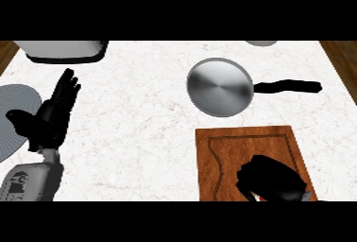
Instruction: Pick the cupcake from the cutting board and place it in the pan
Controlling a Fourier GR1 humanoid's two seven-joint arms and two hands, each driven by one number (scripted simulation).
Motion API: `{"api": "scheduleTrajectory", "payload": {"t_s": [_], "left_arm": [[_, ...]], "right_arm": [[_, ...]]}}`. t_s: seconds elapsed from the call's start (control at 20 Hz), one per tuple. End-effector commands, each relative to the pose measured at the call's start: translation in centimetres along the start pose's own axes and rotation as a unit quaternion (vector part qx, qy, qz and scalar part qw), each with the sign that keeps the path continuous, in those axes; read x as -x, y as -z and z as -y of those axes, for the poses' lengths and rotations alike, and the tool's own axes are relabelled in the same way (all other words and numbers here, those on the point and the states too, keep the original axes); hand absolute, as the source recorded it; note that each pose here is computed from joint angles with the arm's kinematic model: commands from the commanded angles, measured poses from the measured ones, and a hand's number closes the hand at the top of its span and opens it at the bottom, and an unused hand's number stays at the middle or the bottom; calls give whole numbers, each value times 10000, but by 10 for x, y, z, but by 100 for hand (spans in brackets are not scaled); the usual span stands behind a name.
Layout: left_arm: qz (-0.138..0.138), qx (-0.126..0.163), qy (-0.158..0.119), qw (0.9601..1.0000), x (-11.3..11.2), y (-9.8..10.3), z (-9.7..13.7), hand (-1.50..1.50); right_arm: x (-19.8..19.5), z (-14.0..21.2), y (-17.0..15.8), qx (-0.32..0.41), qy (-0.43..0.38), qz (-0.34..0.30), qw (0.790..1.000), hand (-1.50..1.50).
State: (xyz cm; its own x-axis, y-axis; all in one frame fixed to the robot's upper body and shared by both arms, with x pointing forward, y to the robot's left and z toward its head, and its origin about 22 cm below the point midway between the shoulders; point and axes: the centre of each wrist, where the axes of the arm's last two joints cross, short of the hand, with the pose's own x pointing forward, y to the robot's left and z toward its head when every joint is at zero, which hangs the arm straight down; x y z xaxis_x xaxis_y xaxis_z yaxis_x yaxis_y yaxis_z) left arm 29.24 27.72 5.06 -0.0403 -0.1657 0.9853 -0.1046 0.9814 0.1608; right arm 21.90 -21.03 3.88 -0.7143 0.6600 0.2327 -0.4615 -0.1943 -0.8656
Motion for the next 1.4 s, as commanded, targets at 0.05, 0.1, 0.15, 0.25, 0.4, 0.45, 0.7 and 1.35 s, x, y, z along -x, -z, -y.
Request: {"api": "scheduleTrajectory", "payload": {"t_s": [0.05,0.1,0.15,0.25,0.4,0.45,0.7,1.35], "left_arm": [[18,-73,-17,10000,-4,5,-6,0],[-43,2,-21,10000,6,-4,0,0],[-68,-42,7,10000,4,-1,-3,0],[-30,6,-74,10000,1,2,3,0],[7,50,-30,10000,6,1,9,0],[-42,70,-82,9999,3,1,7,0],[49,88,12,9999,3,7,-2,0],[105,86,-6,9999,-9,11,-2,0]], "right_arm": [[-66,4,53,642,798,-1078,9889,150],[-81,19,58,1094,738,-1230,9836,150],[-87,26,57,1493,699,-1358,9769,150],[-106,38,56,2240,604,-1449,9619,150],[-136,56,49,2960,733,-1599,9389,150],[-139,63,51,3179,829,-1652,9299,150],[-167,84,62,3900,999,-2127,8903,150],[-45,176,94,4768,2265,-2535,8106,150]]}}
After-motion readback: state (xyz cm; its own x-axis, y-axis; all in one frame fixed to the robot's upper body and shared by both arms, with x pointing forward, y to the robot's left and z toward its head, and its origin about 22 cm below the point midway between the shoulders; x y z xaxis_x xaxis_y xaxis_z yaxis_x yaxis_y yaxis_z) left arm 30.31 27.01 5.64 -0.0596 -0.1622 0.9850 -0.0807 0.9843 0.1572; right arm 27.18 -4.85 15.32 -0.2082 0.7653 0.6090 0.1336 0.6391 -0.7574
